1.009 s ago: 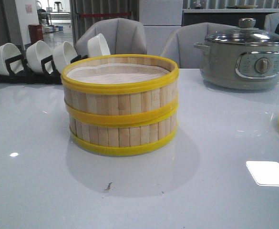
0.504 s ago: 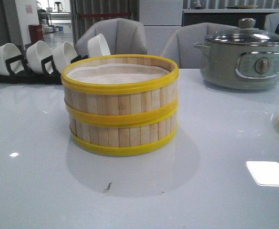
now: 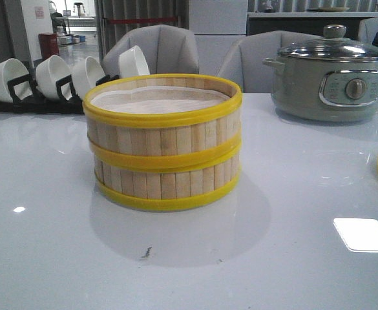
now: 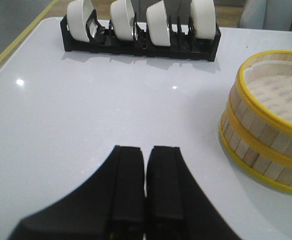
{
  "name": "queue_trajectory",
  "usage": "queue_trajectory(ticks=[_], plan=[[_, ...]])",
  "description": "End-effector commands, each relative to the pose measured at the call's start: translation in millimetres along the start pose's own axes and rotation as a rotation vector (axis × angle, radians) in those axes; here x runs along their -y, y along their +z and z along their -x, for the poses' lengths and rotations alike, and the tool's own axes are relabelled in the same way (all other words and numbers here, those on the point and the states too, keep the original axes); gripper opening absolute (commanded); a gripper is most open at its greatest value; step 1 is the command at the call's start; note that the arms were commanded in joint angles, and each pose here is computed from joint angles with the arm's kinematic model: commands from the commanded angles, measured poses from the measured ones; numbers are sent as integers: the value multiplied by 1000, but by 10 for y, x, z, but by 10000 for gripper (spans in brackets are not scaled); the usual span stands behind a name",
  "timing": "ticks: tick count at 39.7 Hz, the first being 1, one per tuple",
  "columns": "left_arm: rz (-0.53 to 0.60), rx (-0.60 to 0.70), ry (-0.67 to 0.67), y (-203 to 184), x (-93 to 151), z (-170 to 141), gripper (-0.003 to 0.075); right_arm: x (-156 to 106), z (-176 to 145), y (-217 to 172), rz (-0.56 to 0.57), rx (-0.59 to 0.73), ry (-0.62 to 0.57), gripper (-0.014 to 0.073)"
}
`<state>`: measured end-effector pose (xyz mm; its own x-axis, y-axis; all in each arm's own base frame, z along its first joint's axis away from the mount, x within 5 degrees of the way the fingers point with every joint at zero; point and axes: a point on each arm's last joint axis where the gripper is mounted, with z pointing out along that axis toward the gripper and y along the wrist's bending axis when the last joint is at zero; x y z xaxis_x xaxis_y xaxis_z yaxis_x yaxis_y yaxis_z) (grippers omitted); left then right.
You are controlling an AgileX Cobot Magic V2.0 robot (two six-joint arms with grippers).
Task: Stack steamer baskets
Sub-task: 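Lower the right gripper onto the woven lid's center hub and grasp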
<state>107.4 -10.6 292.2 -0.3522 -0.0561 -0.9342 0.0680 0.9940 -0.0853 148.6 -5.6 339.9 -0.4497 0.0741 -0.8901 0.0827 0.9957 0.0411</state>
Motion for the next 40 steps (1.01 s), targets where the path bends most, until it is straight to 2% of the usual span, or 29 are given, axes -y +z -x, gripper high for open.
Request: queue_trajectory(ticks=[1, 33, 37, 40], plan=[[-13, 106, -19, -22, 11, 92, 85, -6, 166, -59, 6, 102, -6, 370], [-13, 101, -19, -17, 10, 78, 85, -6, 166, -59, 6, 102, -6, 370], [-13, 101, -19, -17, 10, 78, 85, -6, 164, -57, 6, 102, -6, 327], [-13, 101, -19, -17, 10, 78, 85, -6, 164, -57, 6, 102, -6, 258]])
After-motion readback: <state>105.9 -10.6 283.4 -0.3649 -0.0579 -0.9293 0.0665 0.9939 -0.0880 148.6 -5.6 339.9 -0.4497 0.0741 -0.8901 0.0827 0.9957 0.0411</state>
